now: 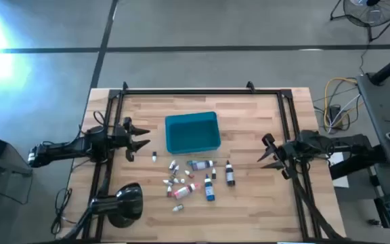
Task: Pick & Place food coloring
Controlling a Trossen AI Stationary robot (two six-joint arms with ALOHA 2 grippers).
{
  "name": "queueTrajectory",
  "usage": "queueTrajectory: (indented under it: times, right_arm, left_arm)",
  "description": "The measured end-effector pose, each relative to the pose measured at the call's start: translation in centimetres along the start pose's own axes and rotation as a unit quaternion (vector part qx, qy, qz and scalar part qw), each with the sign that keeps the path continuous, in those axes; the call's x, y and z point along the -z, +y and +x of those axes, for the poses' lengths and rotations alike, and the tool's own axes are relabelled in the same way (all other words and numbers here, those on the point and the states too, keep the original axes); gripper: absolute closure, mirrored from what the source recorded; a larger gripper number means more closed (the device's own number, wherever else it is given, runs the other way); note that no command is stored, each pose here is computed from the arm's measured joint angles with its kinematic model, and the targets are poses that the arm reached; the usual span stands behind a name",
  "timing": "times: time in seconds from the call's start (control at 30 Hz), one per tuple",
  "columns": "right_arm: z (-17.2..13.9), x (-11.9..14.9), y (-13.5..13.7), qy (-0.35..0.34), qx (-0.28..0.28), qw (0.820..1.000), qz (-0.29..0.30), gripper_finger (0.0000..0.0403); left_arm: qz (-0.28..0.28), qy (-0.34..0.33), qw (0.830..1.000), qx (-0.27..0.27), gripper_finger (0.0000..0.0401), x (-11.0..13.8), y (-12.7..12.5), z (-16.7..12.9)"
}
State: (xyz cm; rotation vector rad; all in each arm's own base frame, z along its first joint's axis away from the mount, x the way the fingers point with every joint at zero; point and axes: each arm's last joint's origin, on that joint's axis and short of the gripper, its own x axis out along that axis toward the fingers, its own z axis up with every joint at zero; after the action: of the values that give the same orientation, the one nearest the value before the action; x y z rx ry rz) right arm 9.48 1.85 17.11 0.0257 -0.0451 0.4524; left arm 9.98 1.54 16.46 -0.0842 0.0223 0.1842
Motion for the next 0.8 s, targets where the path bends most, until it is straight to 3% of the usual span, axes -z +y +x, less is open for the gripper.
queueTrajectory:
  times: [0.8]
  right_arm:
    - [0.0, -0.02, 0.0, -0.001, 0.0, 1.0, 0.0, 0.0276]
  left_arm:
    - [0.0, 0.0, 1.0, 0.0, 0.0222, 0.0, 0.0, 0.0]
